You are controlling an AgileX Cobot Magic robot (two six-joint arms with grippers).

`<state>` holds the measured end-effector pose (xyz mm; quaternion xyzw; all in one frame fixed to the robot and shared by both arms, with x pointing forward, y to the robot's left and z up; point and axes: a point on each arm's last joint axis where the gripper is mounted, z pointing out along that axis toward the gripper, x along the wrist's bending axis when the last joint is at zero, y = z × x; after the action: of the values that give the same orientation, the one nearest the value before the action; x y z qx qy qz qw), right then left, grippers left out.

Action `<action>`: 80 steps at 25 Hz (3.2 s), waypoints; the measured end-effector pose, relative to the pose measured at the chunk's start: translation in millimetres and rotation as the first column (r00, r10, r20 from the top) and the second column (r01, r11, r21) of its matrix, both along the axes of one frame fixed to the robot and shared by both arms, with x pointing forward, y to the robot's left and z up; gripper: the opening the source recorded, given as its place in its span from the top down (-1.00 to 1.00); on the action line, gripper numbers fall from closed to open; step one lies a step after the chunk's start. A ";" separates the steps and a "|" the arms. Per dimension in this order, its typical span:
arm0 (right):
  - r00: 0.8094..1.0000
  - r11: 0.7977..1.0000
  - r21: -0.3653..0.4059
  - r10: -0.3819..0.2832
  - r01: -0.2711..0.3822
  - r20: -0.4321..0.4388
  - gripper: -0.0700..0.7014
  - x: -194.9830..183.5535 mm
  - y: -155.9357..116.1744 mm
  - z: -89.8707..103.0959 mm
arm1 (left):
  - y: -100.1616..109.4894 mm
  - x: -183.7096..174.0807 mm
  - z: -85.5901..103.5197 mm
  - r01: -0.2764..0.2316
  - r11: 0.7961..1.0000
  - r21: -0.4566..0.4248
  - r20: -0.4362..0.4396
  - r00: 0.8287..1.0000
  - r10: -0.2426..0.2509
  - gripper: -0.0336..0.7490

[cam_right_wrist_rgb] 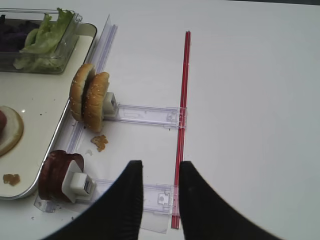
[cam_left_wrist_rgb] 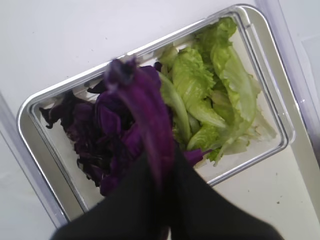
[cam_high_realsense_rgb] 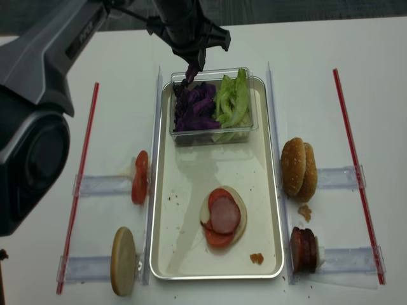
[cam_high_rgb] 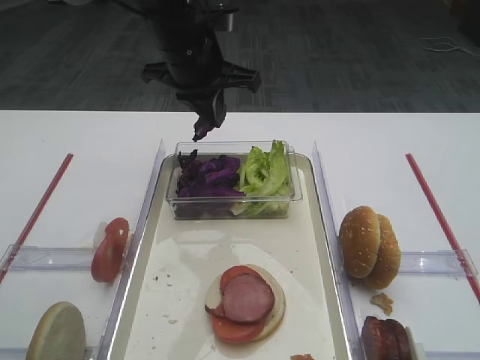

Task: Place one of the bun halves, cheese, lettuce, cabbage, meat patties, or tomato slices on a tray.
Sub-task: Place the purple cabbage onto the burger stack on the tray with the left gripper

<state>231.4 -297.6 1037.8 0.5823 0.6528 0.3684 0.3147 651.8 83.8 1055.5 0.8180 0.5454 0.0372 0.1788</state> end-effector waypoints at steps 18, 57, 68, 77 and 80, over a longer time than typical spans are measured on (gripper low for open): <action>1.000 1.000 0.000 0.000 0.000 0.000 0.26 0.0 0.0 0.0 | 28.3 -63.1 18.0 0.001 1.000 0.017 -0.086 0.996 0.001 0.87; 1.000 1.000 0.000 0.000 0.000 0.000 0.26 0.0 0.0 0.0 | -47.7 -168.6 -37.4 0.227 0.974 0.015 -0.207 0.954 -0.219 0.87; 1.000 1.000 0.000 0.000 0.000 0.000 0.26 0.0 0.0 0.0 | -67.9 -168.9 -81.4 0.271 0.961 0.049 -0.284 0.926 -0.247 0.87; 1.000 1.000 0.000 0.000 0.000 0.000 0.26 0.0 0.0 0.0 | -71.3 -164.9 -85.2 0.263 0.964 0.036 -0.252 0.936 -0.246 0.87; 1.000 1.000 0.000 0.000 0.000 0.000 0.26 0.0 0.0 0.0 | -71.3 -164.9 -85.1 0.264 0.964 0.036 -0.251 0.936 -0.247 0.87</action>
<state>231.4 -297.6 1037.8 0.5823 0.6528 0.3684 0.3147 487.0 12.5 970.3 0.8860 0.4506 -0.0685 0.0854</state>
